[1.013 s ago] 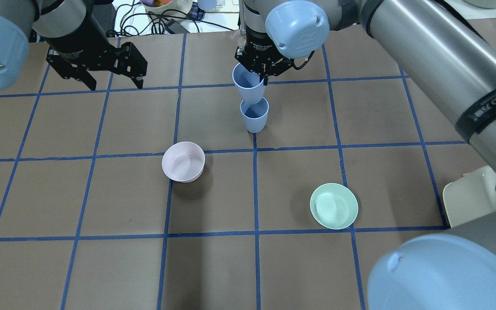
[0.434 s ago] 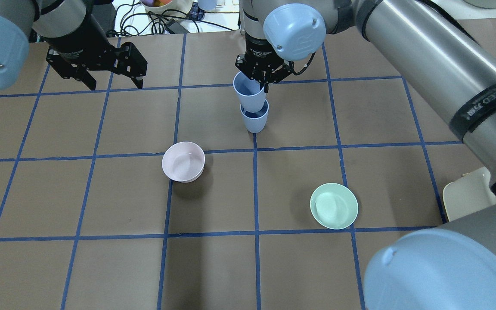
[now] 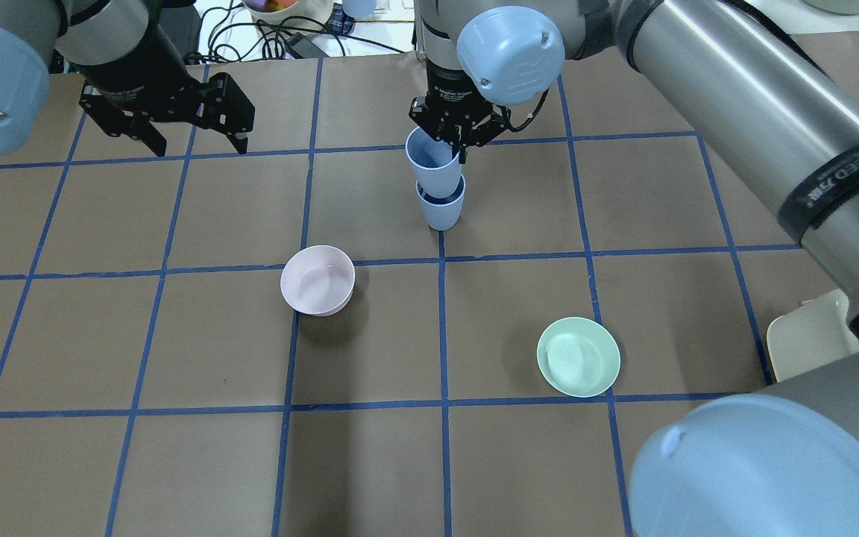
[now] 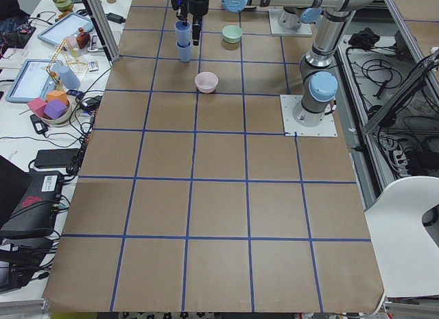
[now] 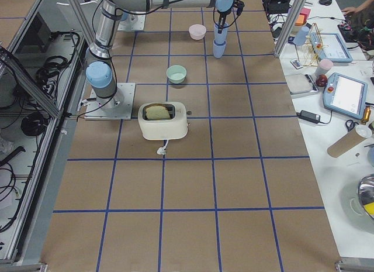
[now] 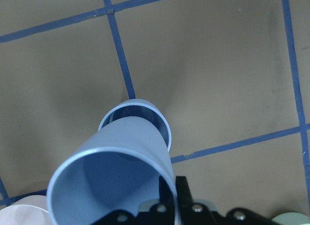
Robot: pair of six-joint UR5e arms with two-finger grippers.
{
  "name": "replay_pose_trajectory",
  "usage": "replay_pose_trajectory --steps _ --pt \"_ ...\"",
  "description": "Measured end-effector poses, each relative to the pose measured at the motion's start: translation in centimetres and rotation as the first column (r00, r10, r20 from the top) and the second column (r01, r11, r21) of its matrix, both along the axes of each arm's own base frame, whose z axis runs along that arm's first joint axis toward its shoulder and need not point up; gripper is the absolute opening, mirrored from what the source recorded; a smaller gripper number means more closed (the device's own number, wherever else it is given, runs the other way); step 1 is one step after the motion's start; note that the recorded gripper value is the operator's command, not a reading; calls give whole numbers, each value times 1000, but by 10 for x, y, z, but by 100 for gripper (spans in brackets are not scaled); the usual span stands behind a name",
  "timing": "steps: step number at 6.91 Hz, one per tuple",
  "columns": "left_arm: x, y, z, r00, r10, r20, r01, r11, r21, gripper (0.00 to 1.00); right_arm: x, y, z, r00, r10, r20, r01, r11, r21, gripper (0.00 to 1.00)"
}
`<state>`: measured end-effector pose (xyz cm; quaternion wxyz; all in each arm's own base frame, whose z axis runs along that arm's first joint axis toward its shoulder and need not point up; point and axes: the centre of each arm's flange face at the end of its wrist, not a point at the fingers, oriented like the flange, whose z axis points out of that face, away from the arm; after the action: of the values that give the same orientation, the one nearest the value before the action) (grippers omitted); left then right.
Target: Stack blue cups with both arms
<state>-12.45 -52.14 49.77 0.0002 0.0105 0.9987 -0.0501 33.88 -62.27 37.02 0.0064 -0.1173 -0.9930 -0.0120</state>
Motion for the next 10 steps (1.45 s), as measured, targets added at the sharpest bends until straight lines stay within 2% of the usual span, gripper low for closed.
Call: replay_pose_trajectory --steps 2,3,4,5,6,7,10 --pt "0 0 0 1000 -1 0 1 1000 0 100 -1 -3 -7 1000 15 -4 -15 1000 6 2" --pt "0 0 0 1000 -1 0 1 1000 0 100 -2 -5 -10 1000 21 -3 -20 1000 8 13" --pt "0 0 0 1000 -1 0 1 1000 0 100 -5 -8 -13 1000 19 0 -19 1000 13 39" --pt "0 0 0 1000 -1 -1 1 1000 0 100 -9 -11 -17 1000 16 1 -16 1000 19 74" --pt "0 0 0 1000 -1 0 1 1000 1 100 -13 -14 -20 1000 17 3 -17 1000 25 96" --pt "0 0 0 1000 -1 0 1 1000 1 100 -17 -18 -19 1000 26 6 -26 999 23 100" --pt "0 1 1 1000 -3 0 3 1000 -1 100 -38 -32 15 997 69 42 -69 998 -13 100"
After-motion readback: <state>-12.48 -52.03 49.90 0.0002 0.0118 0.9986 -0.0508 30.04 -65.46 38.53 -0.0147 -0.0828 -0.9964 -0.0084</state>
